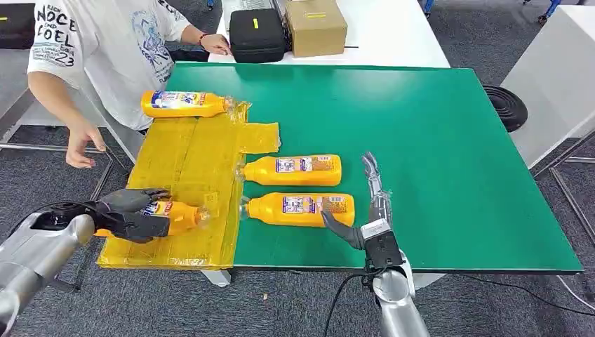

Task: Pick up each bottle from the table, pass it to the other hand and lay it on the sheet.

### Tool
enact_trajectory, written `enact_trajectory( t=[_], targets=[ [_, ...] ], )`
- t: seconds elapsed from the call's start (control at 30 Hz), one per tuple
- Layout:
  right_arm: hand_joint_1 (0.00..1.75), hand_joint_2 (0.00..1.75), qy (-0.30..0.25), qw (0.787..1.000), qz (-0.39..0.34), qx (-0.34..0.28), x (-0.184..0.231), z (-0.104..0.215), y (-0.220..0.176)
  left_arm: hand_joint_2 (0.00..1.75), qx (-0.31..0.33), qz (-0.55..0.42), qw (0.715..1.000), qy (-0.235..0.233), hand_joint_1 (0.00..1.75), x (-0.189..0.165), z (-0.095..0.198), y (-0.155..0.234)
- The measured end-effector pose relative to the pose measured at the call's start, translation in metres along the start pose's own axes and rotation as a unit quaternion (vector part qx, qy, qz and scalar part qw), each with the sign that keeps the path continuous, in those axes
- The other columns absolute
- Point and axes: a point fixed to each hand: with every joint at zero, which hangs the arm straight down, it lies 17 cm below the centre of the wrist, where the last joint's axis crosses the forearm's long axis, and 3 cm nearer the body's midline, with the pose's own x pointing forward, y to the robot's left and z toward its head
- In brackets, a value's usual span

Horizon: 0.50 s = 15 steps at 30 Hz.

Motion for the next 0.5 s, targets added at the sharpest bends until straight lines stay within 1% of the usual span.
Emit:
enact_trajectory(
  t=[0.23,0.5],
  targets=[
    [0.0,1.75,0.004,1.0,-0.002,0.002,-0.004,0.0,0.002,0.0,-0.008,-0.01,1.0,0.005,0.0,-0.01,0.01,-0.008],
    [0.0,1.75,0.005,1.0,-0.007,0.003,-0.005,0.002,0.005,0.0,-0.011,-0.003,1.0,-0.003,0.0,-0.01,0.02,-0.013]
  ],
)
